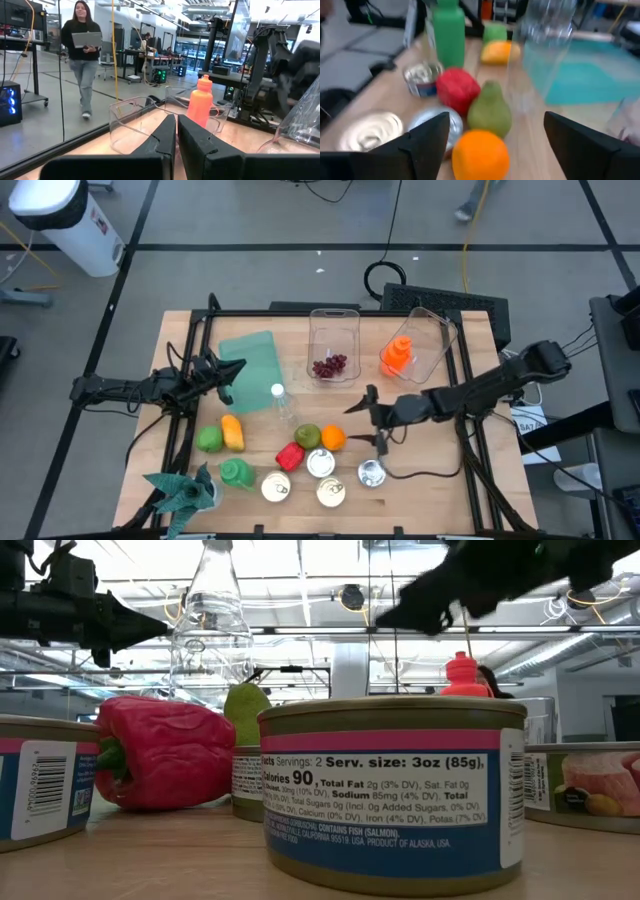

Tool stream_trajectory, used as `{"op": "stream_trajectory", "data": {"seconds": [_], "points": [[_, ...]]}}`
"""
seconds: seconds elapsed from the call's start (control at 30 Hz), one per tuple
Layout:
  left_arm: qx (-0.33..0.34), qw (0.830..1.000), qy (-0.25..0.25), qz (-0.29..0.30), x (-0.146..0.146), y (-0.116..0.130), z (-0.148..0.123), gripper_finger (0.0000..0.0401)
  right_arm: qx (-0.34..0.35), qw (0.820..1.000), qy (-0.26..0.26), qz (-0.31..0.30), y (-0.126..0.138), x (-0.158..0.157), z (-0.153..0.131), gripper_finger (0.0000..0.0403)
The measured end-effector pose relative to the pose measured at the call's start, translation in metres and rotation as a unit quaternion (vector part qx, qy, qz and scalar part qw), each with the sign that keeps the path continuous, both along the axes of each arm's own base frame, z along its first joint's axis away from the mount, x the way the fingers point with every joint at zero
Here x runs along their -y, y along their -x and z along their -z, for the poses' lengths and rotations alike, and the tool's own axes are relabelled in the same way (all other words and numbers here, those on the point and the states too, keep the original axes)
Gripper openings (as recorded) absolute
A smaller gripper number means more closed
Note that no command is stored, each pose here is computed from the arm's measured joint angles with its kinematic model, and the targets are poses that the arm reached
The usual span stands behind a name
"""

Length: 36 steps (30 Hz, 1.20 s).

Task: Pick & Place Food Item
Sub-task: Put the right green tuna can into the green bin

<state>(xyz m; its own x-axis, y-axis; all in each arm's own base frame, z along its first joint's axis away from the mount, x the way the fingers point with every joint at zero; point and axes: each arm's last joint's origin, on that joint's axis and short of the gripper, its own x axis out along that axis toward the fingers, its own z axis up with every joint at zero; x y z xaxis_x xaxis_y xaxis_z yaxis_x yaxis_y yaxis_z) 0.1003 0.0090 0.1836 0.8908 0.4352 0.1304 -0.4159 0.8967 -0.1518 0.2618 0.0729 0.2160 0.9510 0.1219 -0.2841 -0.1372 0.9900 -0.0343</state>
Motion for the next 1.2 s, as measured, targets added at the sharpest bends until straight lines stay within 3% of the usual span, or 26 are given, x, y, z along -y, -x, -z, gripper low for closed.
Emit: {"op": "stream_trajectory", "data": {"seconds": [0.17,0.33,0.53,0.8,1.07,1.2], "points": [[-0.002,1.000,0.000,0.000,0.000,0.000,0.000,0.0026,0.033,0.999,-0.006,-0.025,0.021,-0.005,-0.017,0.0251],[-0.006,1.000,0.001,0.000,0.000,0.000,0.001,0.0026,-0.004,0.997,0.005,-0.082,0.035,-0.027,-0.010,0.0224],[-0.003,1.000,0.002,0.000,0.000,0.000,0.001,0.0026,-0.065,0.993,0.001,-0.096,0.048,-0.054,0.005,0.0259],[-0.004,1.000,0.004,0.000,0.000,0.000,0.001,0.0026,-0.142,0.987,-0.014,-0.079,0.057,-0.063,0.023,0.0318],[-0.002,1.000,0.007,0.001,0.000,0.000,0.001,0.0026,-0.180,0.982,0.010,-0.047,0.049,-0.066,0.047,0.0317],[0.040,0.999,0.027,0.004,0.000,0.001,-0.005,0.0026,-0.190,0.981,0.019,-0.043,0.047,-0.065,0.052,0.0314]]}}
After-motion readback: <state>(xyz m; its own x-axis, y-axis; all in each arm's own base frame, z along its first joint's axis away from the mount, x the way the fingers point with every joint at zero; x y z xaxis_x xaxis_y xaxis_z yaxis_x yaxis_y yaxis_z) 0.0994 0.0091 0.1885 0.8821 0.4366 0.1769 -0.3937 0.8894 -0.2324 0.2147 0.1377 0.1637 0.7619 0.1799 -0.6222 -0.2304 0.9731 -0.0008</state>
